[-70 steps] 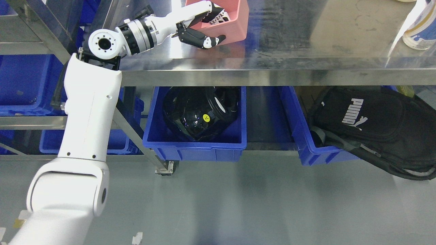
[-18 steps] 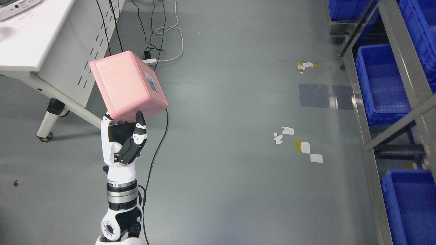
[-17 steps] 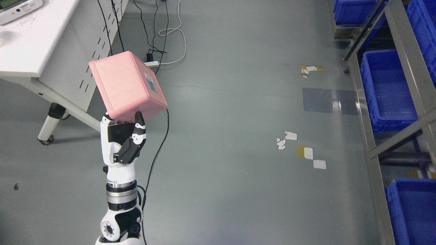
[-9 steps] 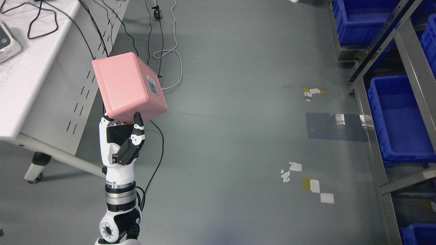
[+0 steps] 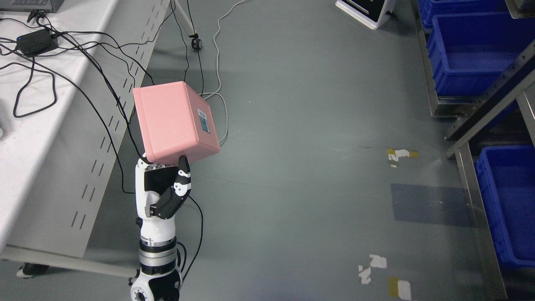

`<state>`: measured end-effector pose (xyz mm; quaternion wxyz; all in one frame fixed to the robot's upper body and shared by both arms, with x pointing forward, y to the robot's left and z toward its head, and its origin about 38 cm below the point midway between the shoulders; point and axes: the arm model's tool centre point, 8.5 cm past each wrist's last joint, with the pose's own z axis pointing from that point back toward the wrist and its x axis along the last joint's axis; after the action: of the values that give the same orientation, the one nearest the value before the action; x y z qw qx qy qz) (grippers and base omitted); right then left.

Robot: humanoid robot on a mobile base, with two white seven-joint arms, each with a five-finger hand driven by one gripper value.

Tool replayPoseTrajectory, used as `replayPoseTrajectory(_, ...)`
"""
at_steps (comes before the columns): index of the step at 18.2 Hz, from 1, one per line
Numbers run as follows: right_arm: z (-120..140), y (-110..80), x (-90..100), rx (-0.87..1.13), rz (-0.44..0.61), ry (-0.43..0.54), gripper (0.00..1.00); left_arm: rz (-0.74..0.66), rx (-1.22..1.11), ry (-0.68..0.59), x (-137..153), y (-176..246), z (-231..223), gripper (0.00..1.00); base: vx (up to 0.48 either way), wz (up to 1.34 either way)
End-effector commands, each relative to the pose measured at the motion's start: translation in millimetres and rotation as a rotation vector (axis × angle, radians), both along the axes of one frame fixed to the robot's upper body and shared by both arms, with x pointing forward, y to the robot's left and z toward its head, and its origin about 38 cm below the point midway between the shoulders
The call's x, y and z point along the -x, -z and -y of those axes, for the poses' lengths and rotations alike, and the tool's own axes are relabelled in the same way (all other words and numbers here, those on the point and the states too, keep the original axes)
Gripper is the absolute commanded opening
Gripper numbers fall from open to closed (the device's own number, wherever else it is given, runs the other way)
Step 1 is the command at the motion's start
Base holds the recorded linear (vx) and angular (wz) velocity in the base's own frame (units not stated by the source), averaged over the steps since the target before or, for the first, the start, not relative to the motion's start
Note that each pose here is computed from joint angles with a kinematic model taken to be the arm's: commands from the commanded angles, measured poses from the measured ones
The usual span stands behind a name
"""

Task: Place storage box into left shelf container
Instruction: 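Hold the pink box up in the left hand while the robot turns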

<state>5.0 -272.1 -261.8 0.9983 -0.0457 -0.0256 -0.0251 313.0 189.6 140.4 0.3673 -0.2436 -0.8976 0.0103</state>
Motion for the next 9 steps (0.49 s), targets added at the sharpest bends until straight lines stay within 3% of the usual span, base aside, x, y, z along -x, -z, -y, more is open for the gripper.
replayPoseTrajectory(1,11.7,-1.0,-8.0,0.018,0.022,0.019,1.0,-0.039,-0.016,0.049,11.3,13.9,11.9,0.06,0.523,0.18)
replayPoseTrajectory(9,11.6,-1.0,-8.0,0.017,0.023,0.019,1.0,-0.08,-0.02,0.052,17.3,28.3,13.4,0.07,0.449,0.13)
